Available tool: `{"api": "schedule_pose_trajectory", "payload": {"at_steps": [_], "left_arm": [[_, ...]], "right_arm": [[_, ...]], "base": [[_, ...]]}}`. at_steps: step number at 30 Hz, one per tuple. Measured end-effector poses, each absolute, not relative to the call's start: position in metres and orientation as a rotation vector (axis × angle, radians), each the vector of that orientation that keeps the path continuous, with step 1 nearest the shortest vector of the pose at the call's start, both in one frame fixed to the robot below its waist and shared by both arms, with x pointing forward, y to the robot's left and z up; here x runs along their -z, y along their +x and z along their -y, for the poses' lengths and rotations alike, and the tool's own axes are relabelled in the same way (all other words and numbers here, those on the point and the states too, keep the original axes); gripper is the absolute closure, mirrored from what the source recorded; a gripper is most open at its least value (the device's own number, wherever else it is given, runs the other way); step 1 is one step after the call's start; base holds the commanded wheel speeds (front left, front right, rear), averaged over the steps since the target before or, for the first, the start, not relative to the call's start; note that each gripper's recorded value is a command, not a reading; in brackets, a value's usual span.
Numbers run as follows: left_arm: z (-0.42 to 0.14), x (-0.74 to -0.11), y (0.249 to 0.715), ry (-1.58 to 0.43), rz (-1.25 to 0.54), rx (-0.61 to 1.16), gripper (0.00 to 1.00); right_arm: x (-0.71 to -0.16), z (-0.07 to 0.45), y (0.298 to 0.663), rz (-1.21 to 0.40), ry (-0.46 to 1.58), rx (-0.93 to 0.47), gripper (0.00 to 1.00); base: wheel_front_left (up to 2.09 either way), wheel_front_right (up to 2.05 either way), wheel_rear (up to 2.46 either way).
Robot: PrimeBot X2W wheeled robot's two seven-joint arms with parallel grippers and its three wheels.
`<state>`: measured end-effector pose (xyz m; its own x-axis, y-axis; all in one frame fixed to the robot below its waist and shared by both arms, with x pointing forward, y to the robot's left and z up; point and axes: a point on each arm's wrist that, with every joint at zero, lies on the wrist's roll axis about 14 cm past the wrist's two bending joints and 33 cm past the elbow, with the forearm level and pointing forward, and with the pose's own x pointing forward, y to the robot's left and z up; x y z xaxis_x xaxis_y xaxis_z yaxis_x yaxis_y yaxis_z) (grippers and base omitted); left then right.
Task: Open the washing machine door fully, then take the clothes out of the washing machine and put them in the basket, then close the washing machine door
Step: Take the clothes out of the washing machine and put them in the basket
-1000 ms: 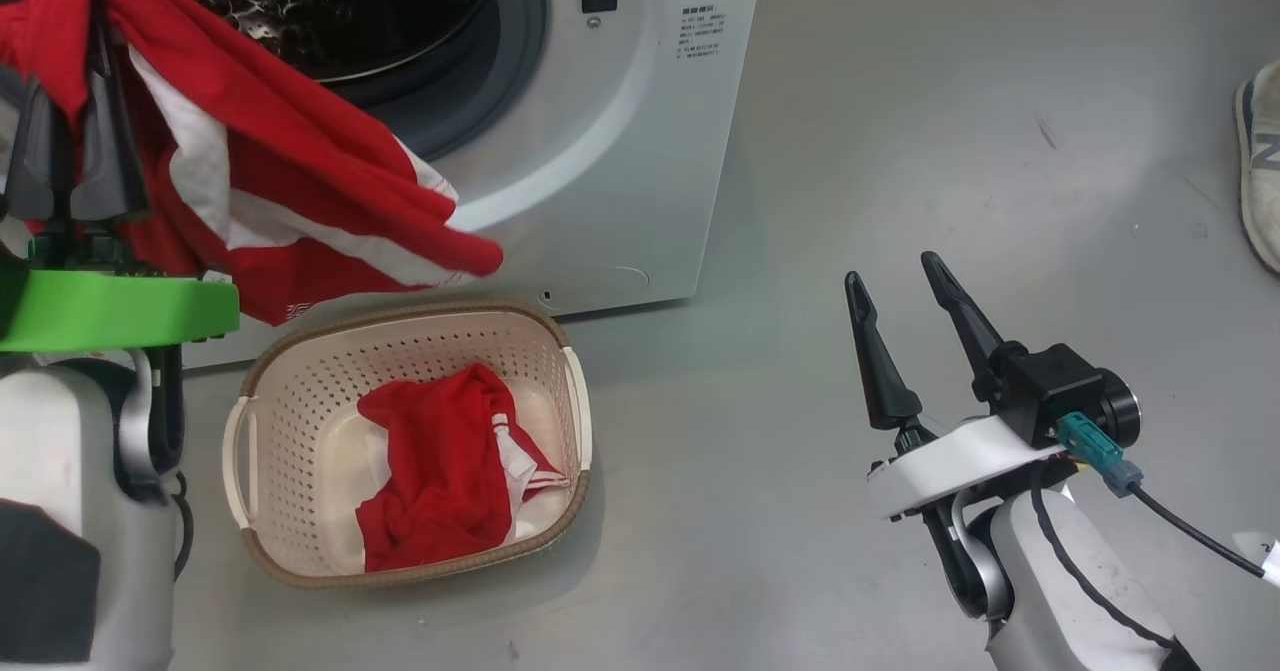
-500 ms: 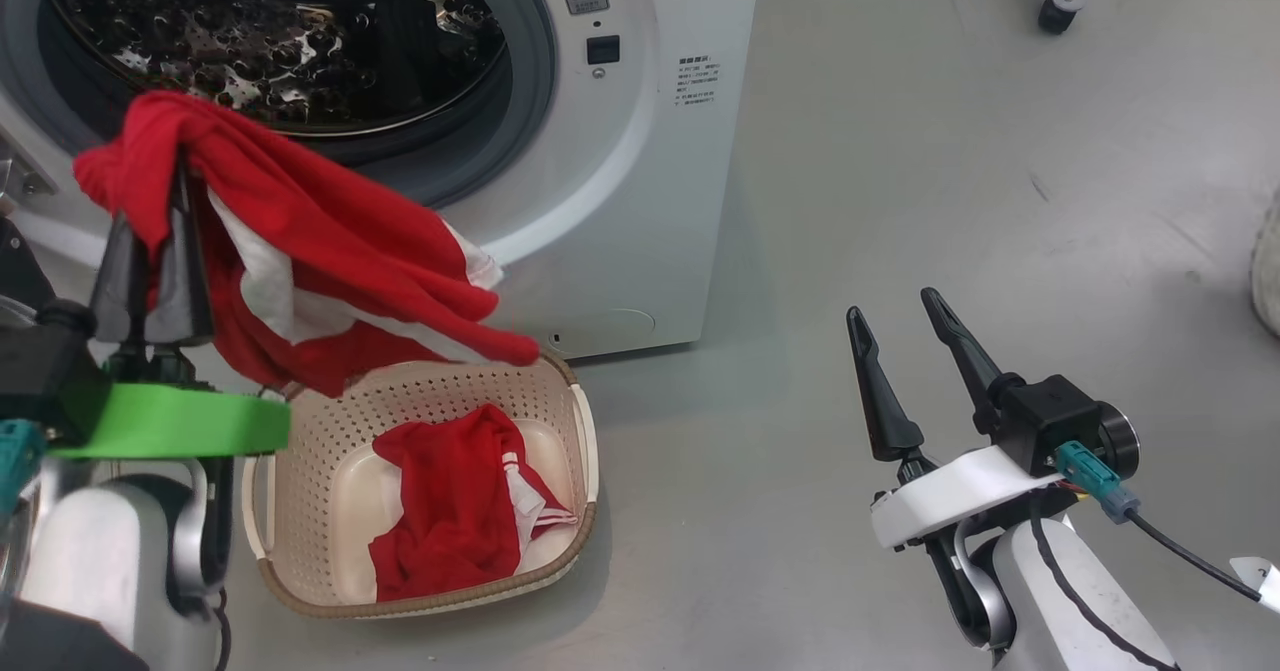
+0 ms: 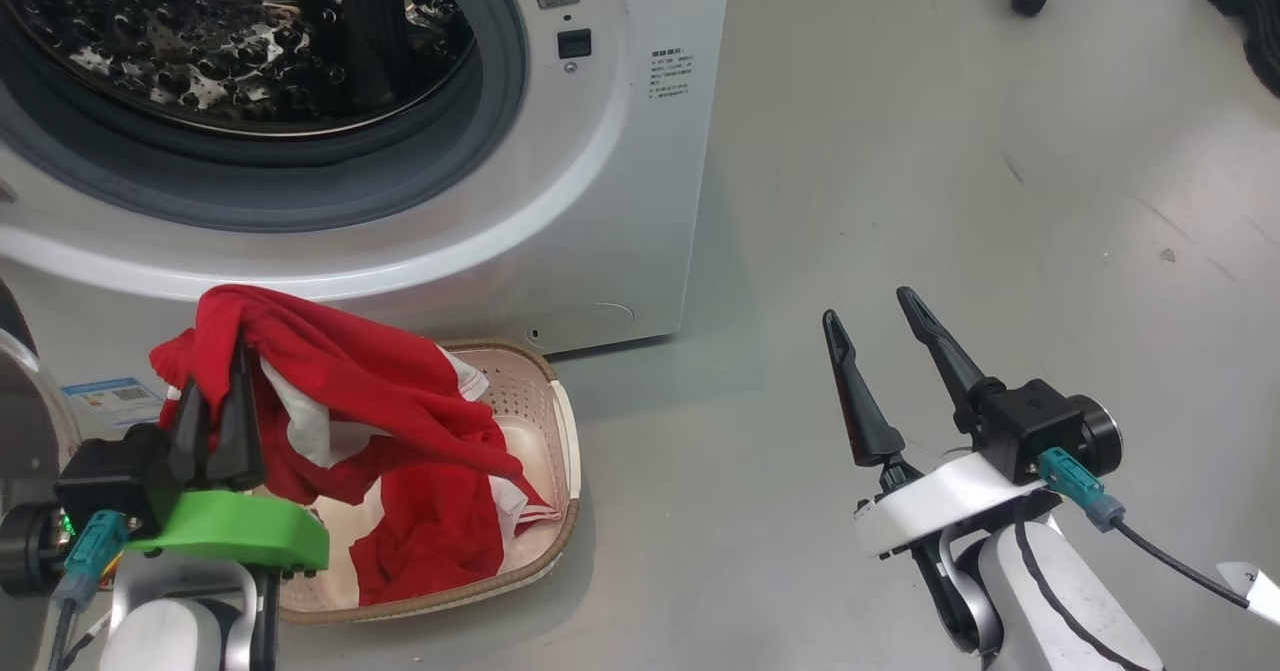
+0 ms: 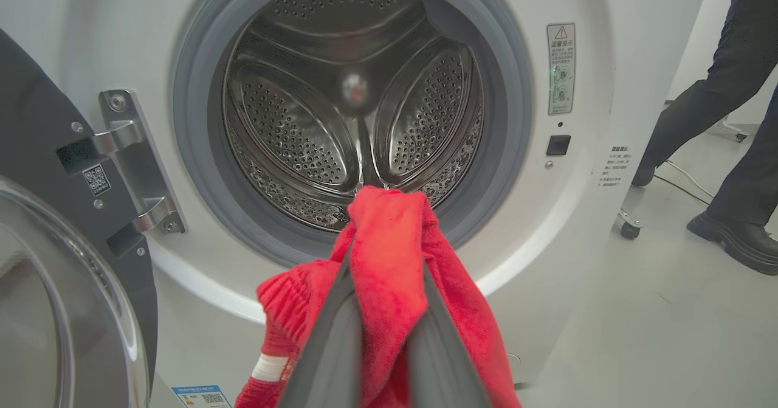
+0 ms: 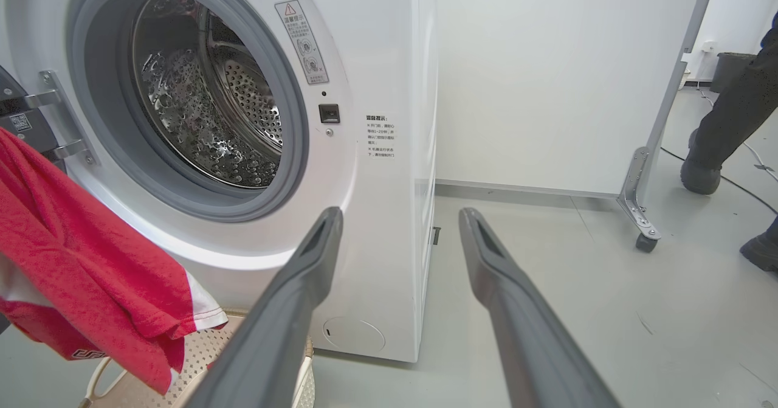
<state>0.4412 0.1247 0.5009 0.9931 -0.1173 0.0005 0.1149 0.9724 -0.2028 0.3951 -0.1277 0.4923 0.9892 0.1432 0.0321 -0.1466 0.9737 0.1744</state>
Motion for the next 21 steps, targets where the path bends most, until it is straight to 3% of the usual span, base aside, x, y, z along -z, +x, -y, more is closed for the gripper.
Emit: {"api": "schedule_pose_trajectory", "payload": {"at_steps": [9, 21], "left_arm": [[-0.122, -0.469, 0.444, -0.199, -0.095, 0.109, 1.0], [-0.117, -0.379, 0.438, -0.241, -0.358, 0.067, 1.0]], "right_arm": [[-0.488, 0.128, 0.39, 0.008, 0.176, -0.144, 0.0], [-0.478, 0.146, 0.396, -0.013, 0.175, -0.081, 0.0]], "base": [[0.0, 0.0, 0.0], [0.0, 0.0, 0.0]]}}
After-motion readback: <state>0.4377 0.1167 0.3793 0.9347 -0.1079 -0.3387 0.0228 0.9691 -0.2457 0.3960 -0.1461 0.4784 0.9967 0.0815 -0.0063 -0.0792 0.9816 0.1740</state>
